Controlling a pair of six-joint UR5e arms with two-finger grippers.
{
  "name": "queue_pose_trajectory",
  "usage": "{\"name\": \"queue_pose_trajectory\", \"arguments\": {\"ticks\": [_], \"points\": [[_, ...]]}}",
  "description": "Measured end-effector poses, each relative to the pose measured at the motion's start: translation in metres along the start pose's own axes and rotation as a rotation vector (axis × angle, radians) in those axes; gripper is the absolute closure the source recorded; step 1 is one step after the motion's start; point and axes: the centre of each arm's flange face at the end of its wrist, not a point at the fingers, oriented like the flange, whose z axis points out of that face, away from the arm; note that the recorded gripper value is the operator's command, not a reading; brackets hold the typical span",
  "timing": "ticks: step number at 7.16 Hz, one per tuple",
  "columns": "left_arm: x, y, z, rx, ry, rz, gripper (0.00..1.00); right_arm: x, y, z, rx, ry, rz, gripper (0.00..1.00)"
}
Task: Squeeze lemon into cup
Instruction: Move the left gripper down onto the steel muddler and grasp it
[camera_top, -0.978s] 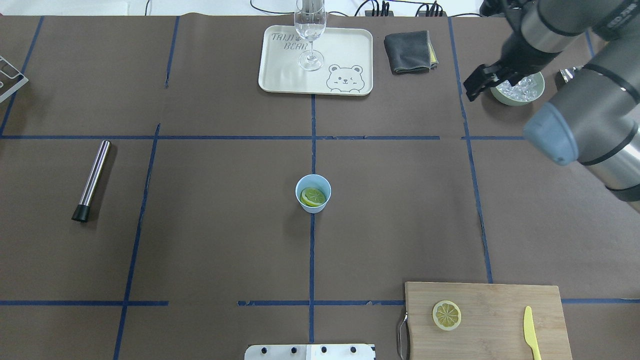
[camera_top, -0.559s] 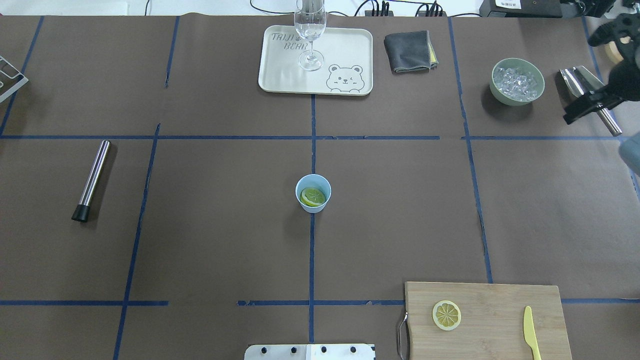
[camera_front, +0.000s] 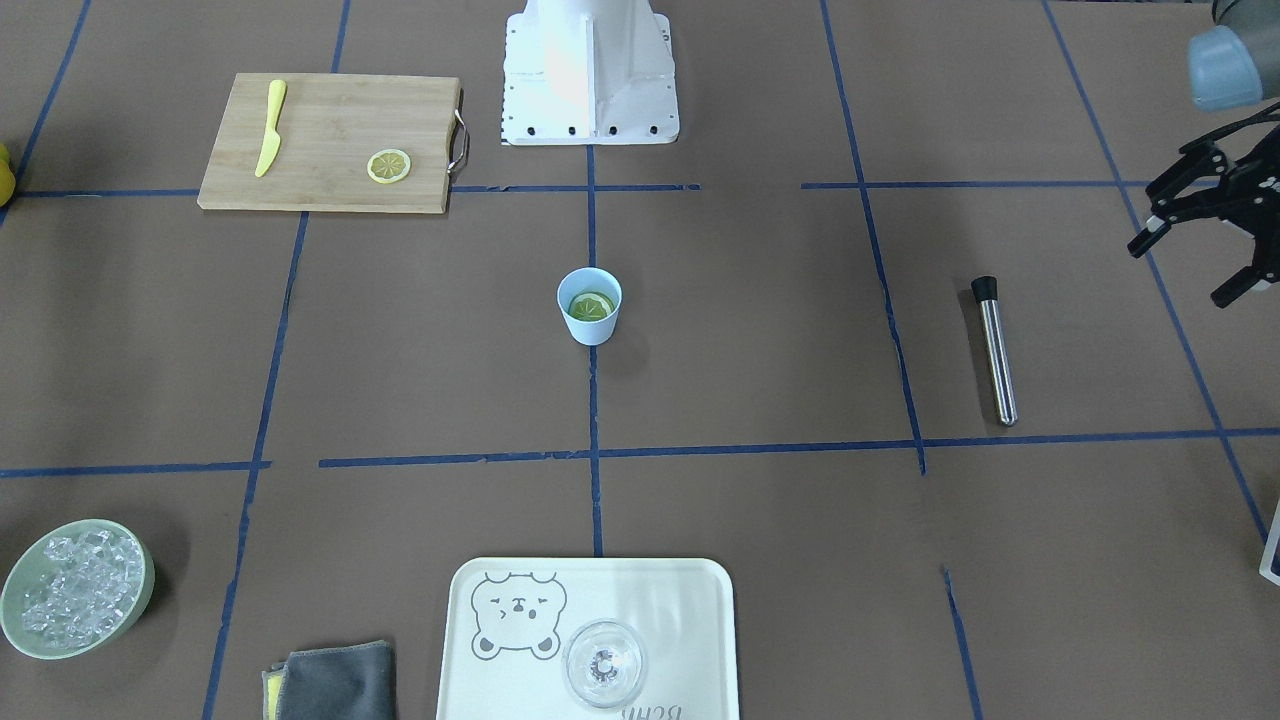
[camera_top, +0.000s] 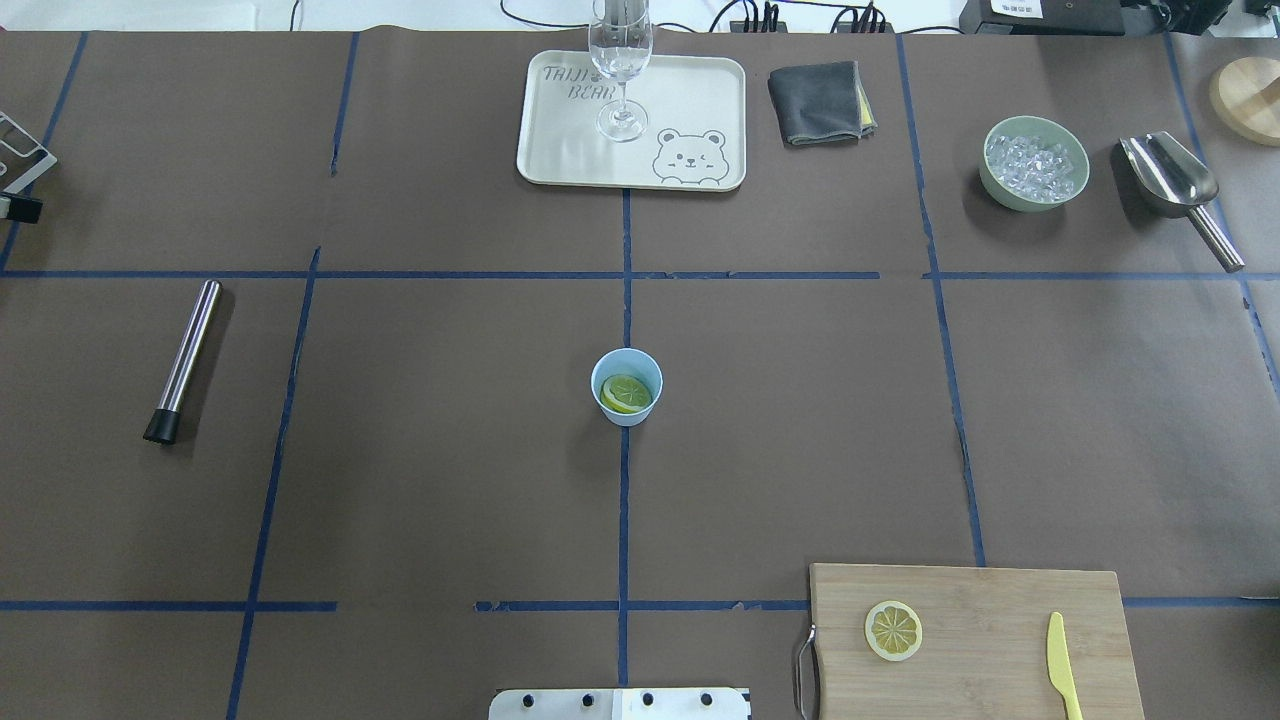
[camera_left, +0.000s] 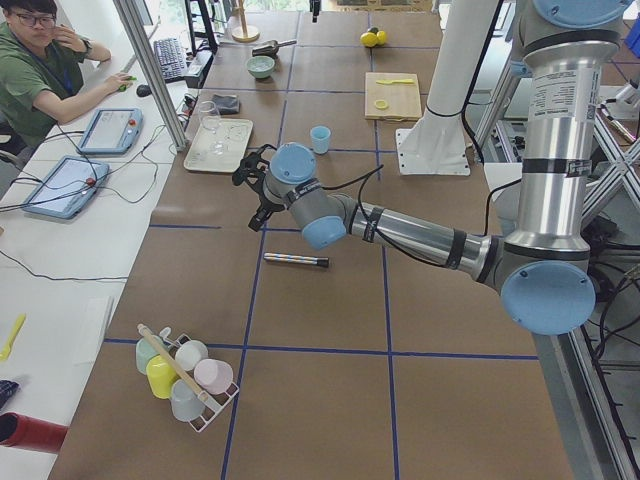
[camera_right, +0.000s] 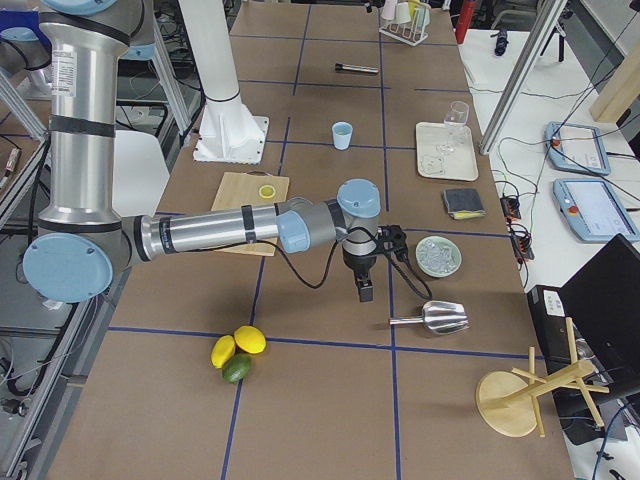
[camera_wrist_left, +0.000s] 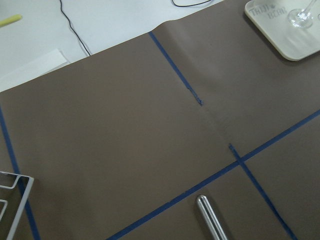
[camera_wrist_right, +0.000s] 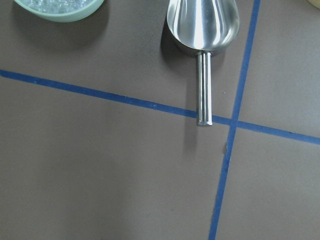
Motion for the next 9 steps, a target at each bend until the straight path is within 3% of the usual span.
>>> {"name": "queue_pose_trajectory", "arguments": {"ticks": [2, 5, 9], "points": [[0.016, 0.019, 0.059, -0.013, -0.115, -0.114, 0.36, 0.014, 0.012, -0.002, -0.002, 0.003, 0.004, 0.0], [0.028, 0.052, 0.132, -0.041, -0.22, -0.268, 0.36, 0.017, 0.016, -0.002, -0.004, 0.004, 0.006, 0.0], [0.025, 0.049, 0.193, -0.076, -0.246, -0.259, 0.36, 0.021, 0.018, -0.004, 0.0, 0.007, 0.014, 0.0]]}}
